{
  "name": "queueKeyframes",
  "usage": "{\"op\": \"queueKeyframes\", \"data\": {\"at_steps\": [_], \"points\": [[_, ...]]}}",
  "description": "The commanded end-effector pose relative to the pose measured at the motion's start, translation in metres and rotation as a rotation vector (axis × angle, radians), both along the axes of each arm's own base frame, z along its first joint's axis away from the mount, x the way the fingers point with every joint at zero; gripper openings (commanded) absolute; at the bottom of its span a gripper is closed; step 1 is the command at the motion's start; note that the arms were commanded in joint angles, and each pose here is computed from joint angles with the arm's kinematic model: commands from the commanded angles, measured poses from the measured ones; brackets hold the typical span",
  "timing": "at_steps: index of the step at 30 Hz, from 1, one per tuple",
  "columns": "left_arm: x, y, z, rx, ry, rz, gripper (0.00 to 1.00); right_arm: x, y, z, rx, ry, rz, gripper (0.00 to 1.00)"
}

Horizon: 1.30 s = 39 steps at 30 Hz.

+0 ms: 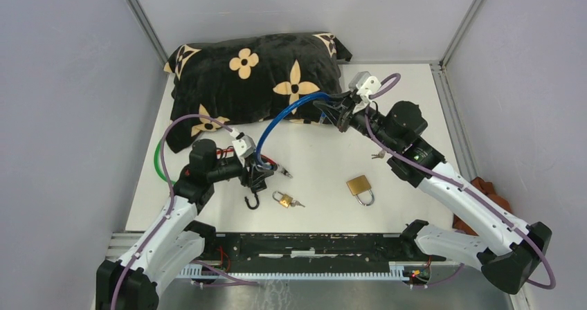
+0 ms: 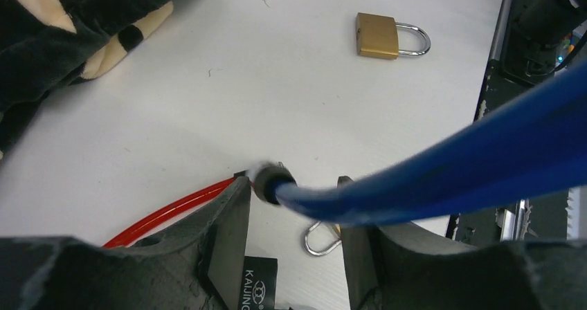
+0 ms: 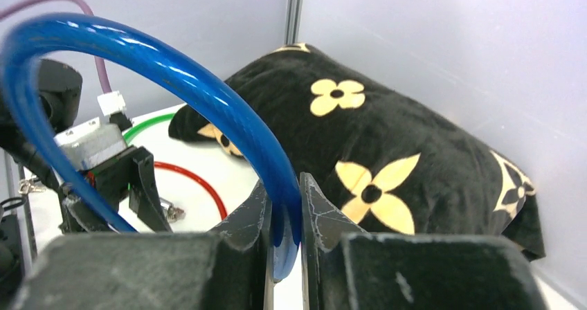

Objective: Lock with the key
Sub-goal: Lock the lock.

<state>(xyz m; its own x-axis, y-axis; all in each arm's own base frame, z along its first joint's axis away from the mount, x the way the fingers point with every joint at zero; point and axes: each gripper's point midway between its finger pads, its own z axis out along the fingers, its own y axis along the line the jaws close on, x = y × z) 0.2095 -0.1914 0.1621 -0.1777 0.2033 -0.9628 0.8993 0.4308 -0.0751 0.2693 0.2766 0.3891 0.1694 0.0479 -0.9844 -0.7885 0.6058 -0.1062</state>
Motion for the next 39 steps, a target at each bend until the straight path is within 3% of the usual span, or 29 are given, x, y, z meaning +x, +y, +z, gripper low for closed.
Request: {"op": "queueKeyframes", "data": {"at_steps": [1,5,10,17,21,27,35,39], "points": [[-0.003,-0.007,0.015,-0.069,-0.041,-0.025,0.54,-0.006,-0.007,0.072,0.137,-0.155,-0.012,0.0],[0.001,-0.007,0.015,-0.075,-0.051,-0.014,0.51,-0.007,-0.003,0.075,0.138,-0.16,0.006,0.0],[0.01,-0.009,0.034,-0.137,-0.088,0.018,0.59,-0.005,-0.002,0.077,0.135,-0.162,0.004,0.0],[-0.01,-0.021,0.044,-0.218,0.001,-0.061,0.61,0.006,-0.003,0.079,0.149,-0.15,-0.039,0.0],[-0.007,-0.022,0.057,-0.268,0.013,-0.017,0.61,0.023,-0.01,0.075,0.165,-0.116,-0.127,0.0],[-0.002,-0.023,0.069,-0.329,0.054,0.03,0.51,0.037,-0.008,0.063,0.185,-0.047,-0.179,0.0],[0.003,-0.022,0.072,-0.352,0.091,0.071,0.53,0.056,-0.015,0.054,0.183,0.003,-0.286,0.0],[0.009,-0.021,0.068,-0.354,0.106,0.104,0.36,0.052,-0.009,0.055,0.195,0.001,-0.255,0.0]]}}
